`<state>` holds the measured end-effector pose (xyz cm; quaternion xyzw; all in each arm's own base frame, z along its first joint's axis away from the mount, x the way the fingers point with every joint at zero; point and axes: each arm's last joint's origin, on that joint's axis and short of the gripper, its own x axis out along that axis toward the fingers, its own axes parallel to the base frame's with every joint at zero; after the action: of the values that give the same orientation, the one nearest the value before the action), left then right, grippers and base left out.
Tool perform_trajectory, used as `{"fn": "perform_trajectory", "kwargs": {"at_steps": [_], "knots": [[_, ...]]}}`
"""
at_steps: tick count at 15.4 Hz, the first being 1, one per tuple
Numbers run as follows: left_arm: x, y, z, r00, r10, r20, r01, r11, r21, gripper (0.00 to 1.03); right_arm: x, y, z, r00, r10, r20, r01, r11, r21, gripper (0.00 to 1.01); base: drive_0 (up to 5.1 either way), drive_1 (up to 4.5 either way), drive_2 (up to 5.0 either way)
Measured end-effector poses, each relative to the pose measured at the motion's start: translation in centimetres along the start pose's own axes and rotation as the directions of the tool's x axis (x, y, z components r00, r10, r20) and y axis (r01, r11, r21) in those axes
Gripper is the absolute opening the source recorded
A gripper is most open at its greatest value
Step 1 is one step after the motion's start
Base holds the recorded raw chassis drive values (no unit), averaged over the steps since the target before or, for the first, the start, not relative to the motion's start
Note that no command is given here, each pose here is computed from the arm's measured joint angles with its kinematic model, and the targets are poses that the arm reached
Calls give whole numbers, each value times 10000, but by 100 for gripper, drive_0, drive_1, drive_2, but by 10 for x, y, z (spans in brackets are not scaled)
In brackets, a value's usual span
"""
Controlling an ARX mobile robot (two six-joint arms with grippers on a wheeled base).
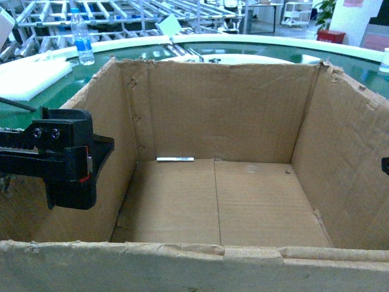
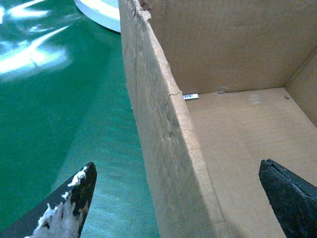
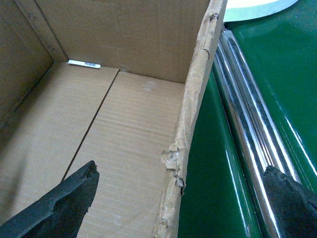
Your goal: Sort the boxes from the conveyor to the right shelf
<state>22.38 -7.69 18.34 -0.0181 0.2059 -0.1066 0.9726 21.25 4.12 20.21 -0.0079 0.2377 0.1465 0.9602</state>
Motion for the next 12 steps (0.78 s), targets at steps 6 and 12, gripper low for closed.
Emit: {"fn": "perform_trajectory", "kwargs": {"at_steps": [6, 12], "knots": [[-1, 6, -3, 9975, 531, -457, -546, 9980, -329, 98, 0, 0, 0, 10000, 0, 8, 0, 10000, -43, 98, 0, 0, 0], [-19, -9, 13, 10000, -29, 47, 30, 9995, -312, 98, 0, 0, 0, 10000, -4, 8, 4, 10000, -77, 98, 0, 0, 0]]}}
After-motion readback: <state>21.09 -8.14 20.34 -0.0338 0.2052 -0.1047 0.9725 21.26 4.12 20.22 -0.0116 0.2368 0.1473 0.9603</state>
